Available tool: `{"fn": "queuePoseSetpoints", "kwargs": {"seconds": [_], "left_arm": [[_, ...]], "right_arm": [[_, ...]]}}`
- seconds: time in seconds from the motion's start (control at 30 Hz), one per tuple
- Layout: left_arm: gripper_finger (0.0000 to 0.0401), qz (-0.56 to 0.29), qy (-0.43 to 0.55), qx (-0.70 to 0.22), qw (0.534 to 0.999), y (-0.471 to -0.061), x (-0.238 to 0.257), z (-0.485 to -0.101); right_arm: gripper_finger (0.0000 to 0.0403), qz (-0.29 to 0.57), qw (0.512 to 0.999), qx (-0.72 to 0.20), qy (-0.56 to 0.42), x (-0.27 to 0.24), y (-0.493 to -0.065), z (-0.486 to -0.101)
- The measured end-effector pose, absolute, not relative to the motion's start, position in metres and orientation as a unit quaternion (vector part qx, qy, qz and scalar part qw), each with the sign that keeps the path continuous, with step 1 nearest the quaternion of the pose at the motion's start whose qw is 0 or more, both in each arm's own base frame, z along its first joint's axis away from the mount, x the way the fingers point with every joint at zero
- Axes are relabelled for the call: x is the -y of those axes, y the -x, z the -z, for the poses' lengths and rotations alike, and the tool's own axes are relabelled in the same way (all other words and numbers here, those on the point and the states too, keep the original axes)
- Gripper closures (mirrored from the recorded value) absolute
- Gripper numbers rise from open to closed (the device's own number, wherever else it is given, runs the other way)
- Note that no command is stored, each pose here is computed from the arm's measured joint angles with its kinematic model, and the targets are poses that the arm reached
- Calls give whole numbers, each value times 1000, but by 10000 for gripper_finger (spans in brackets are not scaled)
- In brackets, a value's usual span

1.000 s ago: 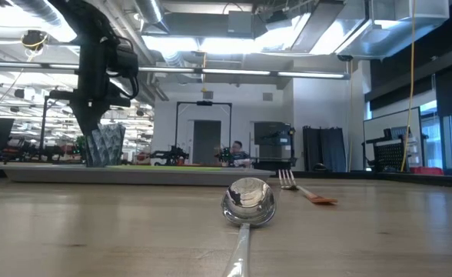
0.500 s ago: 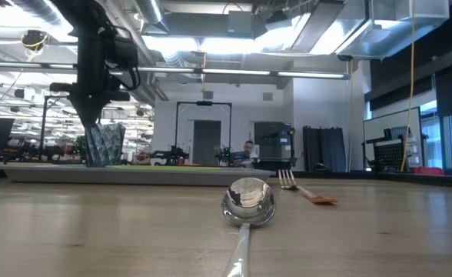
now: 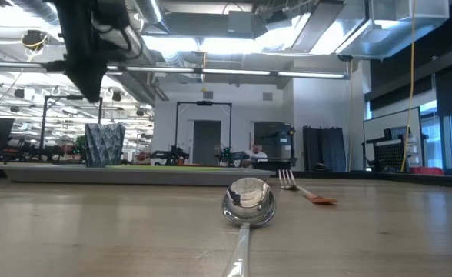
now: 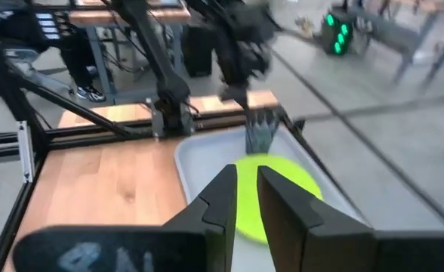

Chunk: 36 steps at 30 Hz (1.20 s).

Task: Pick and place plate/cup/fork/spoon on tray
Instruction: Put the orange fork on the gray tray to the right of the green plate

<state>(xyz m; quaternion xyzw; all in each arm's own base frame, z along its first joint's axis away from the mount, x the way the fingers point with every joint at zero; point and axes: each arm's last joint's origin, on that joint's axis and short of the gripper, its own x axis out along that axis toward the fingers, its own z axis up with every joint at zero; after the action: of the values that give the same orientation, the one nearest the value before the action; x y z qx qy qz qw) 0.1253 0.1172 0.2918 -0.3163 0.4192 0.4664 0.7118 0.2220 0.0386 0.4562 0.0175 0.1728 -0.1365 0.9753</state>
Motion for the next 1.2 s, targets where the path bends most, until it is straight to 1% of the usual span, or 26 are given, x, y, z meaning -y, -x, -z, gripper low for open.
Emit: {"fn": "queuePoseSetpoints", "kwargs": {"seconds": [0.1, 0.3, 0.53, 0.67, 0.73, 0.83, 1.0, 1.13, 1.2], "left_arm": [[355, -440, 323, -397, 738, -127, -99, -300], [355, -401, 327, -359, 777, -125, -68, -312], [355, -388, 292, -342, 804, -123, -50, -318], [355, -384, 282, -343, 810, -124, -47, -319], [355, -378, 277, -345, 813, -124, -45, -319], [355, -367, 267, -351, 819, -125, -43, -319], [355, -350, 260, -355, 827, -126, -38, -319], [355, -337, 254, -354, 835, -124, -34, -320], [355, -333, 253, -352, 837, -123, -33, -321]], "right_arm": [[356, 155, 965, -206, -47, -35, -221, -448], [397, 170, 945, -260, -99, -35, -226, -433], [382, 169, 920, -311, -170, -39, -247, -413], [376, 204, 896, -315, -237, -35, -261, -404], [374, 224, 884, -324, -253, -30, -268, -397], [372, 260, 857, -348, -277, -22, -278, -383], [372, 289, 813, -389, -323, -9, -301, -358], [372, 322, 753, -414, -397, -1, -320, -333], [372, 327, 730, -433, -416, 0, -330, -319]]}}
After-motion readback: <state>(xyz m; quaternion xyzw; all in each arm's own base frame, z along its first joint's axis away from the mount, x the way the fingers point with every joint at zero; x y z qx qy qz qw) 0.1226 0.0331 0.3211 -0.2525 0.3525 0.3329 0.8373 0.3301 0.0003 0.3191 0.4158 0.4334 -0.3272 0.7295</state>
